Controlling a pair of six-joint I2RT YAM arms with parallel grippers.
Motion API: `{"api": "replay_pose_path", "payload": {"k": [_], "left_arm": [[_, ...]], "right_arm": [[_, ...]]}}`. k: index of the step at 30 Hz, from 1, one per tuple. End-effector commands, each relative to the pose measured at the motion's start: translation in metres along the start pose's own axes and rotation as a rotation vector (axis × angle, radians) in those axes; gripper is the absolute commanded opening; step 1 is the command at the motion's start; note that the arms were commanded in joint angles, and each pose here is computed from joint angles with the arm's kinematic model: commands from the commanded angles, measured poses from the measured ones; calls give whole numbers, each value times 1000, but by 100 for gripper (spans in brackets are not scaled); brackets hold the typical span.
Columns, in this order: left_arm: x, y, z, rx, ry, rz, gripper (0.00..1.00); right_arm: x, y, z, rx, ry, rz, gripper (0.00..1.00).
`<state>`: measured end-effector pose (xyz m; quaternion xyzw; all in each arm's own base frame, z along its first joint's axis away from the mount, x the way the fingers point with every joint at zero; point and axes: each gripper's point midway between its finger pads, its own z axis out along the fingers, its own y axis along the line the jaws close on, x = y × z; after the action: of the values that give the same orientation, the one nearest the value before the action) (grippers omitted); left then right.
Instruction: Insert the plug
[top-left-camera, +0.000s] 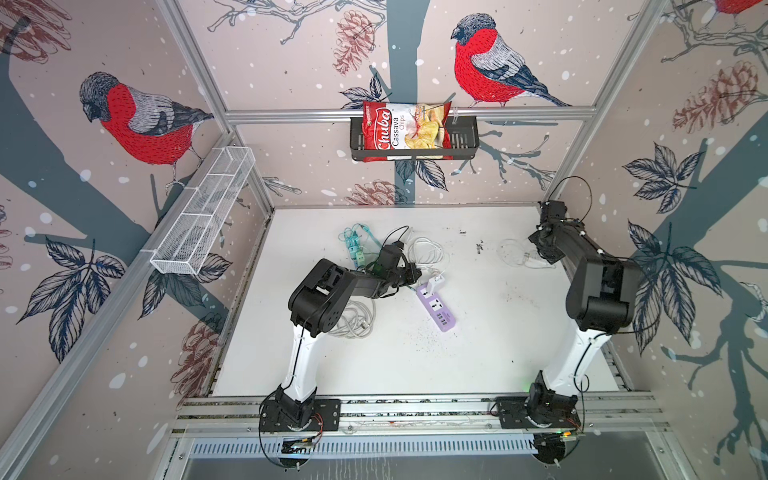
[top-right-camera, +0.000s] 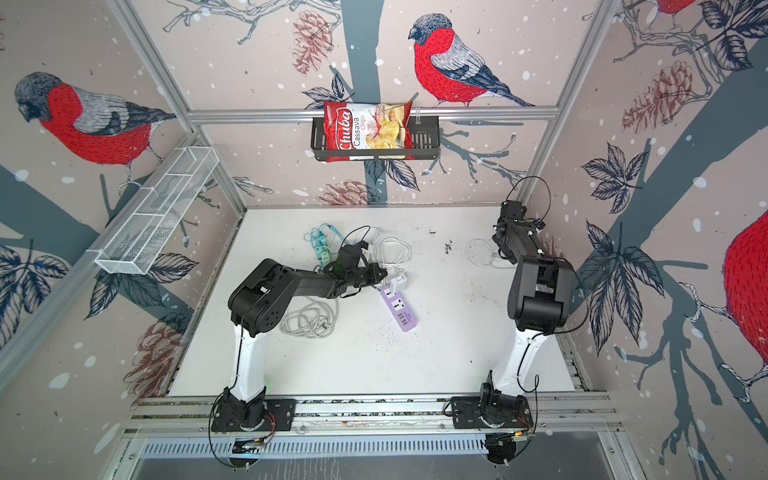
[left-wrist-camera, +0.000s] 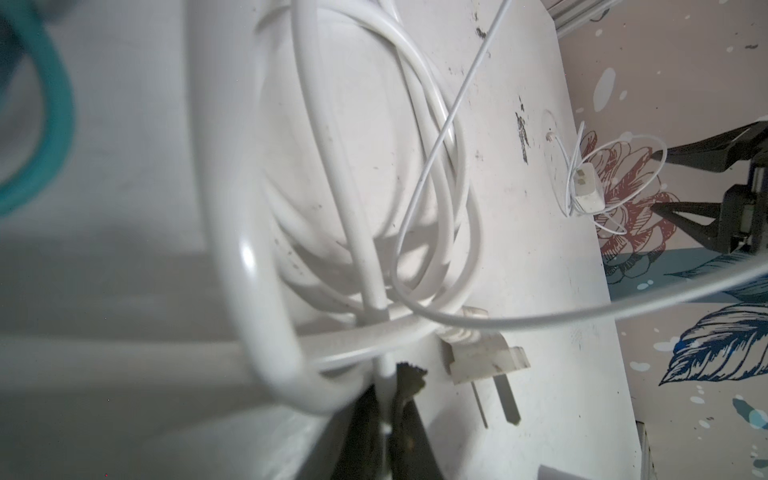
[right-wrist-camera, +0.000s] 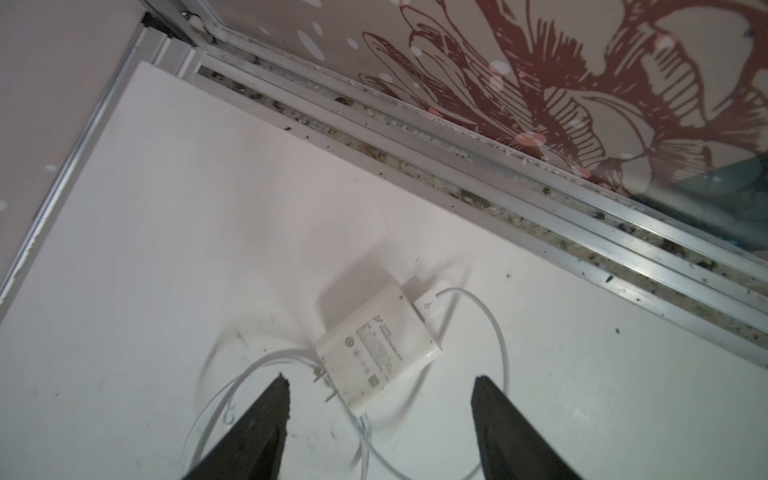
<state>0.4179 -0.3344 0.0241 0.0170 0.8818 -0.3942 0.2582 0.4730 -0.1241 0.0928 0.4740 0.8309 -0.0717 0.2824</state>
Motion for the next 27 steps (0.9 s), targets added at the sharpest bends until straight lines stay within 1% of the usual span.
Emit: {"api": "replay_pose_path", "payload": {"k": [1, 2, 3, 5, 7, 10, 12, 17, 20, 23, 27], "left_arm": [[8, 24, -1, -93, 14, -27, 0], [7, 20, -3, -77, 10, -28, 4], [6, 15, -6, -61, 3, -23, 11], [4, 10, -11, -47, -8, -14, 14], [1, 4, -20, -35, -20, -1, 21], [-5, -12, -35, -3, -41, 21, 38], [-10, -20, -44, -2, -56, 36, 41], [-12, -26, -52, -2, -52, 52, 43], [-8, -28, -55, 7, -39, 45, 43], [-4, -40, -62, 38, -18, 45, 42], [17, -53, -77, 39, 25, 60, 41]], "right_arm": [[3, -3, 7, 22, 33, -31, 69], [6, -2, 13, 27, 57, -44, 68], [10, 0, 17, 33, 74, -66, 67], [17, 2, 25, 42, 99, -89, 66], [28, 2, 32, 37, 139, -108, 61], [48, -2, 44, 49, 194, -134, 59], [60, -8, 51, 61, 222, -146, 57], [86, -21, 53, 63, 259, -166, 56], [105, -27, 48, 50, 281, -179, 56], [128, -33, 39, 37, 302, -199, 56], [157, -41, 20, 12, 319, -227, 56]]}}
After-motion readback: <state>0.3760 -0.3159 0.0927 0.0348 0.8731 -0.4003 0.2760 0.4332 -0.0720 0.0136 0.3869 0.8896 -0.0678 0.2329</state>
